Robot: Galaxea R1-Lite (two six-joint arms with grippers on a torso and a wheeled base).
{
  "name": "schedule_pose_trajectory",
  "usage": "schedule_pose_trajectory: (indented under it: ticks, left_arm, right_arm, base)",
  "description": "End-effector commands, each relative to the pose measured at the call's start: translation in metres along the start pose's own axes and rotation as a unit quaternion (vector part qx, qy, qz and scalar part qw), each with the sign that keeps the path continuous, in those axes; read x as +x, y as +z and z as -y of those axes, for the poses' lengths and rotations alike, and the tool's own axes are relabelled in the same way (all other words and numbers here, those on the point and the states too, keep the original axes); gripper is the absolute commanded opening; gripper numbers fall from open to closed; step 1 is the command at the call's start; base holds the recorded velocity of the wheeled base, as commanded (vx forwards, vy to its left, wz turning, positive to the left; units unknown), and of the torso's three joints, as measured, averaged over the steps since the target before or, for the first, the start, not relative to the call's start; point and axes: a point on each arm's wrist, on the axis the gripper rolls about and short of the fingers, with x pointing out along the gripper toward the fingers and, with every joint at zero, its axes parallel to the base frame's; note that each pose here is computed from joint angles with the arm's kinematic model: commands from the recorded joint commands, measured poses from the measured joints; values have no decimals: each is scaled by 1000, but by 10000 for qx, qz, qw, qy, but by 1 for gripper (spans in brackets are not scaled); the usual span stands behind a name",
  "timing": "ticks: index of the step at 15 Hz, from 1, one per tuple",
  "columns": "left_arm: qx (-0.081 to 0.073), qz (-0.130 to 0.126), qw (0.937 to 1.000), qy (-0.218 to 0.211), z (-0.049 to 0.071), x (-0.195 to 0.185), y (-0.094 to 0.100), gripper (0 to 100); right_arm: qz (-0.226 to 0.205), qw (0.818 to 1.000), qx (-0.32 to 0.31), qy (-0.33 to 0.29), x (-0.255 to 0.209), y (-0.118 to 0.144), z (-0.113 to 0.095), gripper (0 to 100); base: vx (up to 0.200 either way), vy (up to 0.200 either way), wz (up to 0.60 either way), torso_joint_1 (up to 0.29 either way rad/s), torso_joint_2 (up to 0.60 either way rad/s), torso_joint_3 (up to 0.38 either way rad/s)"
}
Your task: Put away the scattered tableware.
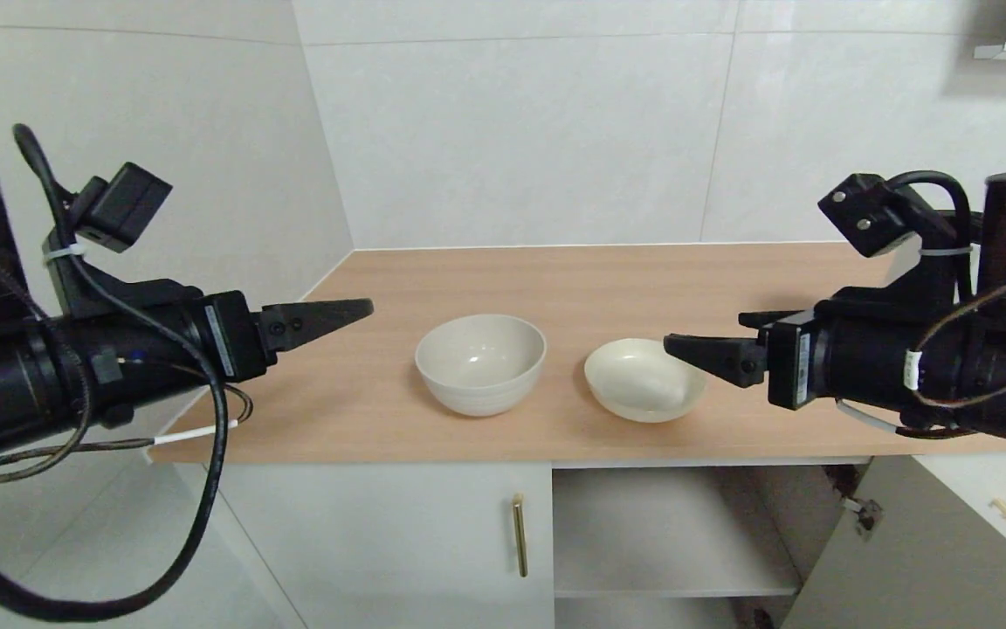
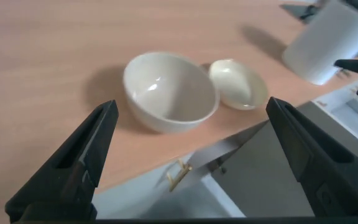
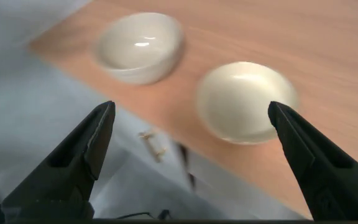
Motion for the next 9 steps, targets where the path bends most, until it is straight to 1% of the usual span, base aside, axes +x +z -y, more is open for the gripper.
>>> schedule_pose_trajectory:
  ticks: [1, 2, 3, 4, 5, 6, 7, 8, 9]
  left_arm:
    - [-316, -411, 9974, 496, 2, 20, 30, 100]
    - [-346, -585, 9951, 711, 6, 22, 36, 100]
    - [-379, -680, 9931, 872, 8, 24, 39, 100]
    - [-609, -909, 9870, 1177, 10, 33, 37, 100]
    - [-875, -915, 9846, 1205, 15, 40, 35, 100]
    - [-961, -915, 9837, 1214, 17, 43, 34, 100]
    - [-1156, -958, 9806, 1262, 21, 57, 31, 100]
    - [-1194, -1033, 9735, 1657, 19, 78, 21, 100]
    - [-1116, -1084, 9670, 2016, 15, 93, 13, 100]
  right_arm:
    - [-410, 9956, 329, -775, 29, 18, 15, 100]
    - [-603, 9916, 687, -914, 30, 26, 19, 100]
    - [-707, 9887, 894, -973, 31, 31, 20, 100]
    - [-1004, 9810, 1172, -1178, 40, 33, 23, 100]
    - [-1105, 9771, 1258, -1311, 47, 30, 26, 100]
    - [-1140, 9757, 1257, -1389, 51, 28, 27, 100]
    - [-1228, 9699, 1193, -1731, 63, 20, 30, 100]
    - [-1305, 9643, 1134, -2008, 74, 12, 33, 100]
    - [-1330, 9635, 1135, -2029, 76, 10, 33, 100]
  base:
    - [0, 0, 0, 0, 0, 0]
    - [0, 0, 0, 0, 0, 0]
    - [0, 0, 0, 0, 0, 0]
    - [0, 0, 0, 0, 0, 0]
    - [0, 0, 0, 0, 0, 0]
    - [0, 0, 0, 0, 0, 0]
    - [0, 0, 0, 0, 0, 0]
    - [0, 0, 0, 0, 0, 0]
    - [0, 0, 0, 0, 0, 0]
